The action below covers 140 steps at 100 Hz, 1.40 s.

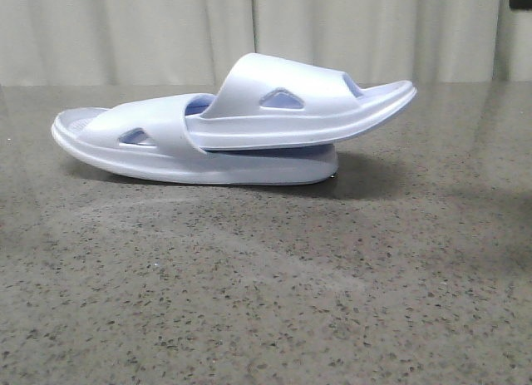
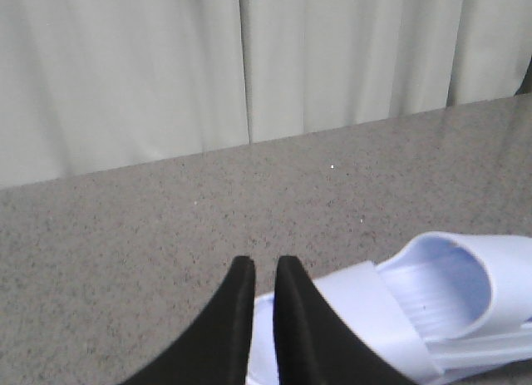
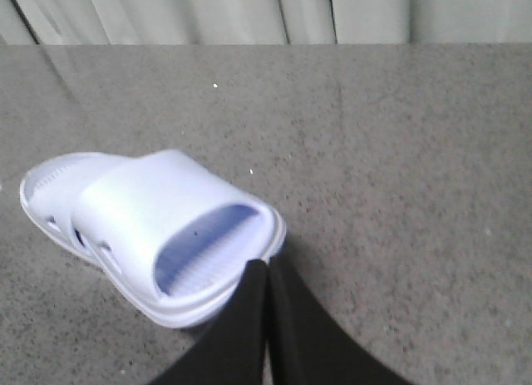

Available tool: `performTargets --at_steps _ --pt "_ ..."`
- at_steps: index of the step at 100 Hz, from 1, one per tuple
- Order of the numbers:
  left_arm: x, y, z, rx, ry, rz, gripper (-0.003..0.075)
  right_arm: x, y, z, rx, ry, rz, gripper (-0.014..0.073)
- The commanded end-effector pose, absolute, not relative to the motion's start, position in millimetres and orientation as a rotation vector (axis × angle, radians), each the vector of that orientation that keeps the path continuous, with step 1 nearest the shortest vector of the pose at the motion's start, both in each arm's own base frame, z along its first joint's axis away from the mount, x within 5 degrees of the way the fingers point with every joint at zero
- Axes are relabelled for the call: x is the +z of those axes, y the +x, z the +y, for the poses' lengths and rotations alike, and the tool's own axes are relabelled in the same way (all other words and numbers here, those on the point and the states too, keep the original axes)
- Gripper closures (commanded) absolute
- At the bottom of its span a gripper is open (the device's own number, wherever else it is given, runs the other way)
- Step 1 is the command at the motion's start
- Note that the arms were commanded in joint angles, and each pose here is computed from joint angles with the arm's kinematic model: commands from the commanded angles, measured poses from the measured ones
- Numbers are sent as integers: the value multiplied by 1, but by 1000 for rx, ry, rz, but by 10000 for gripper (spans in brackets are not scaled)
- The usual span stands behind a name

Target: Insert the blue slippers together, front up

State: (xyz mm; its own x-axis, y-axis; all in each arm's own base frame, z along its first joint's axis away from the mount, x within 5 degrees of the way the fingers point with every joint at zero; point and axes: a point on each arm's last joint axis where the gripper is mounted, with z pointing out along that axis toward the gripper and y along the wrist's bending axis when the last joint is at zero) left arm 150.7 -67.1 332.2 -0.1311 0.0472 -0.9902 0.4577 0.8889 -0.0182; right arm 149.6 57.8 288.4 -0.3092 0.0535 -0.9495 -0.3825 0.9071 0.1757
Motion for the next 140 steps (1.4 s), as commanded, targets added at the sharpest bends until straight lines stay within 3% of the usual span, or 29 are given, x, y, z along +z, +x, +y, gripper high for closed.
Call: performTargets --at_steps 1,19,34,66,140 --pt "328 142 -60 -347 314 1655 705 279 139 50 400 -142 1817 673" --pt "298 117 -44 -332 230 1654 705 248 111 42 431 -86 1818 673" --pt "296 101 -36 -350 188 1596 705 237 99 37 445 -76 1800 673" --pt "298 97 -36 -393 155 1583 705 236 93 48 565 -175 1812 673" --pt "292 97 -36 -399 145 1602 705 236 93 48 564 -174 1812 673"
